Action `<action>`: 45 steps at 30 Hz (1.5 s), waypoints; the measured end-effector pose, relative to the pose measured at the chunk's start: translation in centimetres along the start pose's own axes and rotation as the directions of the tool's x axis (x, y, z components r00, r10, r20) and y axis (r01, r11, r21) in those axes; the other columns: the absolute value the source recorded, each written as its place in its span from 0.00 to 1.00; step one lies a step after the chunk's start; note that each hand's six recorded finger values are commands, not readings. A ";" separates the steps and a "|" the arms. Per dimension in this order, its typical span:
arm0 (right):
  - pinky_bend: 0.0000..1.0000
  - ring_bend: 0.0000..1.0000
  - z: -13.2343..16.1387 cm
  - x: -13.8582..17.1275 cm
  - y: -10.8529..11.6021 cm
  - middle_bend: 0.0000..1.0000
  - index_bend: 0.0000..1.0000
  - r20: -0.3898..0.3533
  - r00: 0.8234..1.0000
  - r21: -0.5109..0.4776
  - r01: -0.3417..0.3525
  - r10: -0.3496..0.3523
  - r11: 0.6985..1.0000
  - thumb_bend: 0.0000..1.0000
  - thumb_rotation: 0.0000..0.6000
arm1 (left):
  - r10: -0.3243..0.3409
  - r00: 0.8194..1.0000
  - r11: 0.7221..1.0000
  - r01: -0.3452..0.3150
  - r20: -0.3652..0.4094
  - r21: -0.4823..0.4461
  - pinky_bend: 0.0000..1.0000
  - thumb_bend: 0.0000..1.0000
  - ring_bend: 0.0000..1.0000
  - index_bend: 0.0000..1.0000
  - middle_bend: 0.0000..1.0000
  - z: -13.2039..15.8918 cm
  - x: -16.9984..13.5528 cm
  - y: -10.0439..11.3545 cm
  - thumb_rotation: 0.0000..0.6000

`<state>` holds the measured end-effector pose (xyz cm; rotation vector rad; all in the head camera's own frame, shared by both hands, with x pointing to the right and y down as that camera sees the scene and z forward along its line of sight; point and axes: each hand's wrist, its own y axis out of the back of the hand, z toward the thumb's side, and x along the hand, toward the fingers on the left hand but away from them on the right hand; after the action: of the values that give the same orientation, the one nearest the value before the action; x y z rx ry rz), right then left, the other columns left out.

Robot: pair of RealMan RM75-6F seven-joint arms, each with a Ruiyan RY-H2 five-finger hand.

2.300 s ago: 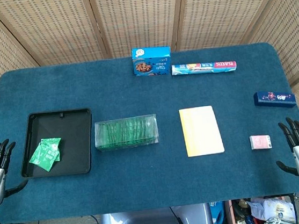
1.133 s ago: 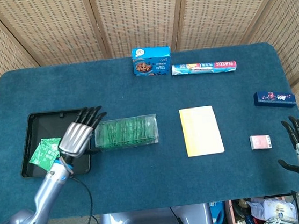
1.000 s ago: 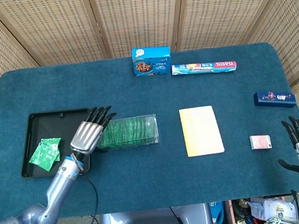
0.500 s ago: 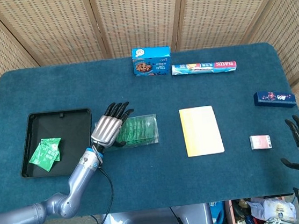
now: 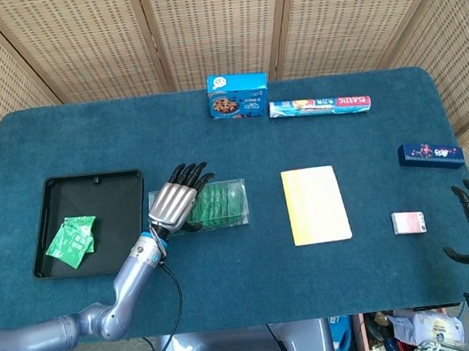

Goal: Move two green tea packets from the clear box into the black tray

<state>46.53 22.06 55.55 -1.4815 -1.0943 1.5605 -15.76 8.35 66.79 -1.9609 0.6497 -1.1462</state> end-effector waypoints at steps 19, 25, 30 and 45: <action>0.00 0.00 0.0 0.0 -0.2 0.00 0.00 -0.002 1.000 -0.007 -0.012 0.012 1.000 0.00 1.00 | -0.019 1.000 1.000 0.020 -0.009 0.018 0.00 0.34 0.00 0.18 0.00 -0.5 0.3 -0.8 1.00; 0.00 0.00 0.0 -0.1 -0.2 0.00 0.00 -0.001 1.000 -0.010 -0.014 0.014 1.000 0.00 1.00 | -0.014 1.000 1.000 0.014 -0.010 0.011 0.00 0.34 0.00 0.18 0.00 -0.5 0.3 -0.5 1.00; 0.00 0.00 0.0 -0.1 -0.4 0.00 0.00 -0.001 1.000 -0.019 -0.022 0.022 1.000 0.00 1.00 | -0.003 1.000 1.000 0.003 -0.015 -0.024 0.00 0.34 0.00 0.18 0.00 -0.7 0.4 0.2 1.00; 0.00 0.00 -0.1 -0.1 -0.4 0.00 0.00 0.000 1.000 -0.024 -0.027 0.027 0.999 0.00 1.00 | -0.006 0.997 0.989 -0.004 -0.072 -0.146 0.00 0.43 0.00 0.36 0.00 -1.8 1.1 1.8 1.00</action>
<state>46.60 22.14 55.98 -1.5182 -1.1011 1.5708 -16.87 5.87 66.46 -2.0491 0.7903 -1.2046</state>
